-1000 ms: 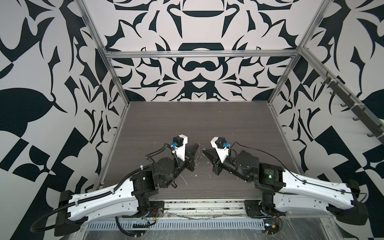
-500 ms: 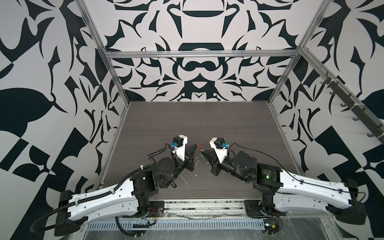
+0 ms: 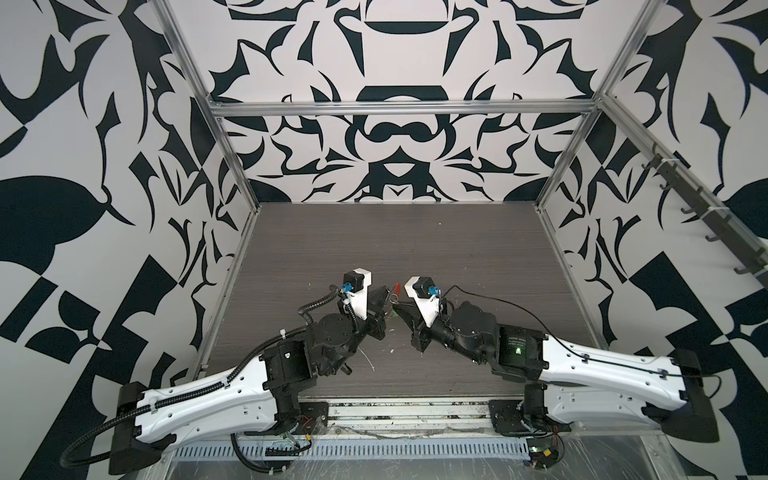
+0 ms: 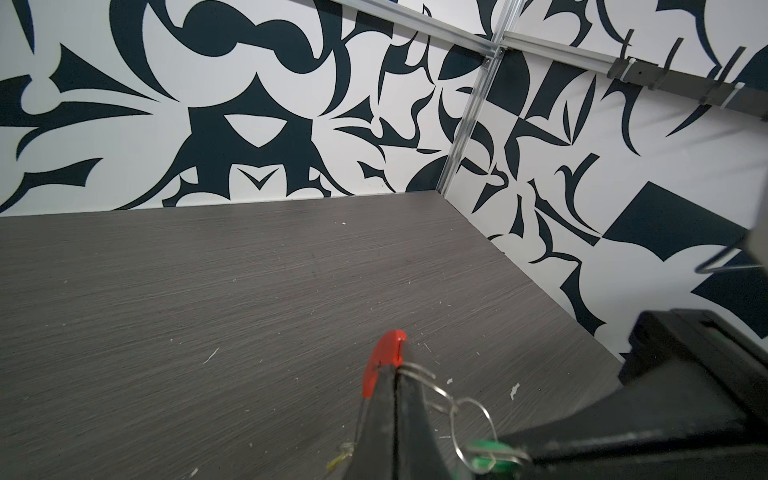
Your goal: Remove the keys from the keyring
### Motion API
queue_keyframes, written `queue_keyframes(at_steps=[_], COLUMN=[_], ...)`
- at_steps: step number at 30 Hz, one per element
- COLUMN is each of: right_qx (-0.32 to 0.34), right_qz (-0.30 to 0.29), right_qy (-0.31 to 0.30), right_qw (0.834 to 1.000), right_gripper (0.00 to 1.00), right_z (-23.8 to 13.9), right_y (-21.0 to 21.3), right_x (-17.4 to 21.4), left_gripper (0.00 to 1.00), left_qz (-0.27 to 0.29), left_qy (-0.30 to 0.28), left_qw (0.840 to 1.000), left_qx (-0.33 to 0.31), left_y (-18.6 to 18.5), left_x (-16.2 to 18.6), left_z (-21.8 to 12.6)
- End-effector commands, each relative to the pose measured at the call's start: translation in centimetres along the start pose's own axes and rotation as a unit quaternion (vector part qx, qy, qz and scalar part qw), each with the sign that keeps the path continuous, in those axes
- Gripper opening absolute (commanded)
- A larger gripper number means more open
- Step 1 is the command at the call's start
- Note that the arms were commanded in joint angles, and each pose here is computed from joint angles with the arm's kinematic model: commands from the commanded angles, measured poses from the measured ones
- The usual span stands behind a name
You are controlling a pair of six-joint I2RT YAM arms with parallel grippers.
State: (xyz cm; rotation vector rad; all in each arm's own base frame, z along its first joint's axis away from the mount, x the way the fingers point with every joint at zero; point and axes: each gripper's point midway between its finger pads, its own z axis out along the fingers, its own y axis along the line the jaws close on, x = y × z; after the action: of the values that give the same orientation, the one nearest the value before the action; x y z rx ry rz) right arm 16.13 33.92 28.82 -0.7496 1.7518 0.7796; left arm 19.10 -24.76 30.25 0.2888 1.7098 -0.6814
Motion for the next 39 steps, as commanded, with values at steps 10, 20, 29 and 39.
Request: queue_keyframes(at_steps=[10,20,29,39], right_qx=[0.002,0.032,0.025,0.02], right_qz=[-0.021,-0.025,-0.023,-0.02], right_qy=[0.033,0.018,0.022,0.011], right_qw=[0.999,0.999,0.999,1.0], right_gripper=[0.0,0.0,0.0,0.0], right_z=[-0.7,-1.8,-2.7,-3.9], right_y=[0.3,-0.8,-1.7,-2.6], right_x=[1.0,-0.5,-1.7,-3.6], left_gripper=[0.0,0.0,0.0,0.0], left_qz=[-0.055,-0.044,-0.03,-0.029], left_qy=[-0.078,-0.054,-0.024,-0.01], left_qw=[0.994,0.998,0.996,0.991], left_qx=[-0.05,-0.008,0.075,0.127], left_y=[2.0,0.5,-2.2,-3.5], left_x=[-5.7,-5.1,-4.4,-3.9], left_z=[-1.1,-1.1,-1.7,-2.6])
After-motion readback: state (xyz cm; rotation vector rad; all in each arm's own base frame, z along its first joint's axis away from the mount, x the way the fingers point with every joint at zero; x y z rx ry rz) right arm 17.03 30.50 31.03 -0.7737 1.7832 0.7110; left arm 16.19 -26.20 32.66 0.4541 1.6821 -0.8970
